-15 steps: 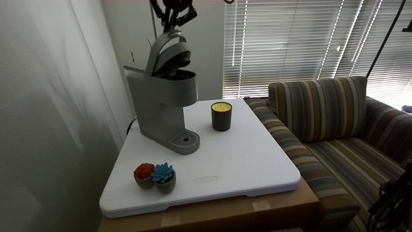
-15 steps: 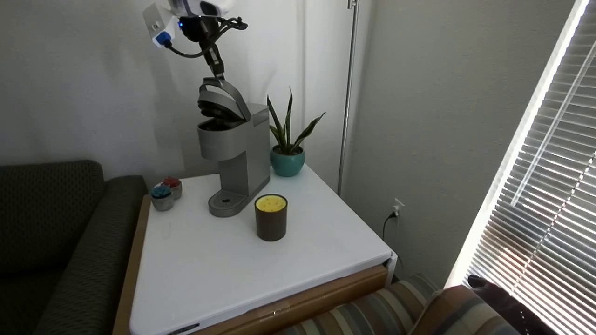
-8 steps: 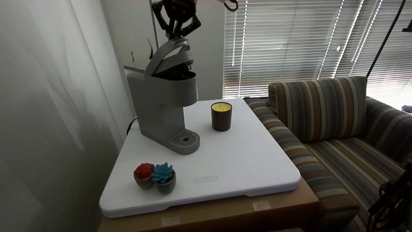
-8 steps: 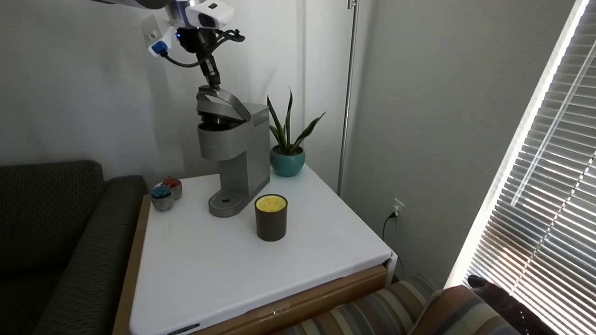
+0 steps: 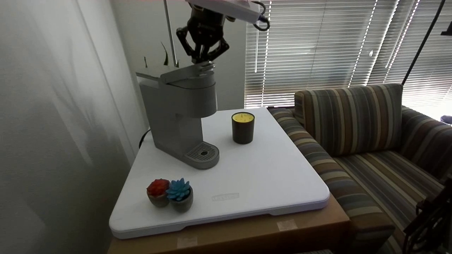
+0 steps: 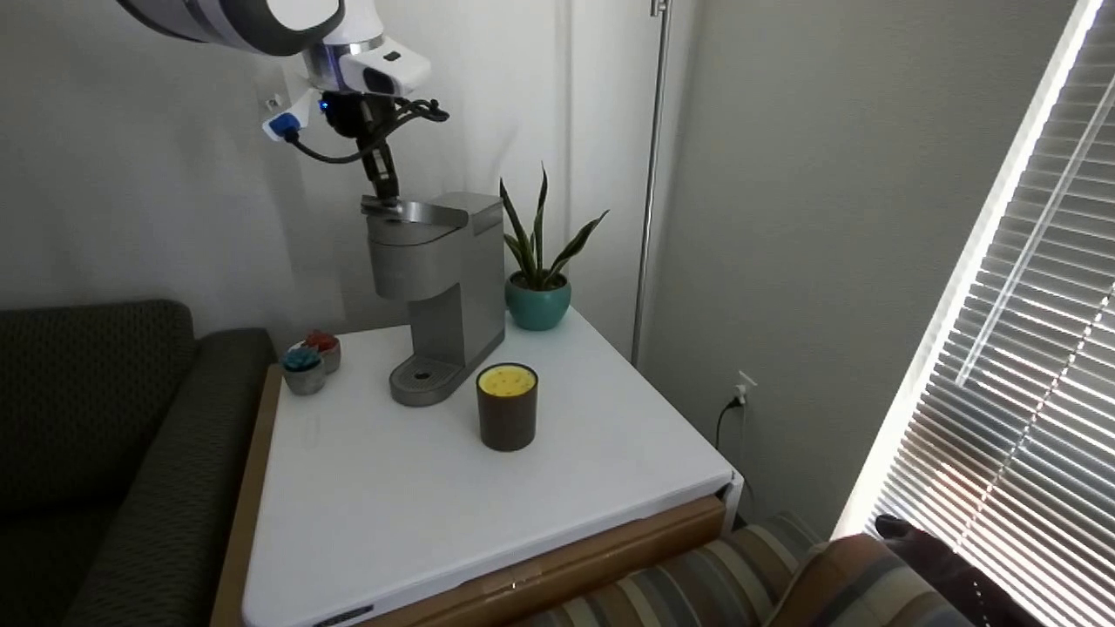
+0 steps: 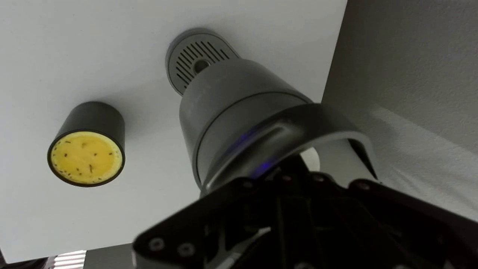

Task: Open the grey coffee maker then close it

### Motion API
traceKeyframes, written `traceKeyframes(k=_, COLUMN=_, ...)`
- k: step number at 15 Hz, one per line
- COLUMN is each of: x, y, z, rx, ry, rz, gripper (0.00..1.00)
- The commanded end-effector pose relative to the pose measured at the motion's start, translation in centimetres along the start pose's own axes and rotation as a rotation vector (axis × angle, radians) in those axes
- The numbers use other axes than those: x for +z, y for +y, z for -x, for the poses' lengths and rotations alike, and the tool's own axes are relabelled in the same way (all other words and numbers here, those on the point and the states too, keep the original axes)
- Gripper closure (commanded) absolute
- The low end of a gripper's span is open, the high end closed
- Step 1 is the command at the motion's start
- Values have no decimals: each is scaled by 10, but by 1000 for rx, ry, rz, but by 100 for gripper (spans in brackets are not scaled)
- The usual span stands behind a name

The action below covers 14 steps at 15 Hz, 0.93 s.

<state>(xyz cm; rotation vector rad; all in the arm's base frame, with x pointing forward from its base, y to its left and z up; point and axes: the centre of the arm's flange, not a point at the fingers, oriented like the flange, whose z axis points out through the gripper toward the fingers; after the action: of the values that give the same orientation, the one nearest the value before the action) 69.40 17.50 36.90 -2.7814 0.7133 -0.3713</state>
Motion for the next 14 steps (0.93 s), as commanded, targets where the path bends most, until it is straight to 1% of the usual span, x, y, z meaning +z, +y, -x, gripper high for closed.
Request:
traceKeyframes(k=1, x=-2, y=9, z=13, rx=2, ry=-38, rz=7, gripper=100)
traceKeyframes(k=7, x=-17, y=-6, z=10, rx=-34, ry=-3, rz=17, gripper=100)
traceKeyframes(k=12, x=-37, y=-19, z=-10, rx=-90, ry=62, rz=49, gripper=100)
traceKeyframes(k=14, x=-48, y=-21, z=-15, rx=-101, ry=73, rz=79, gripper=100)
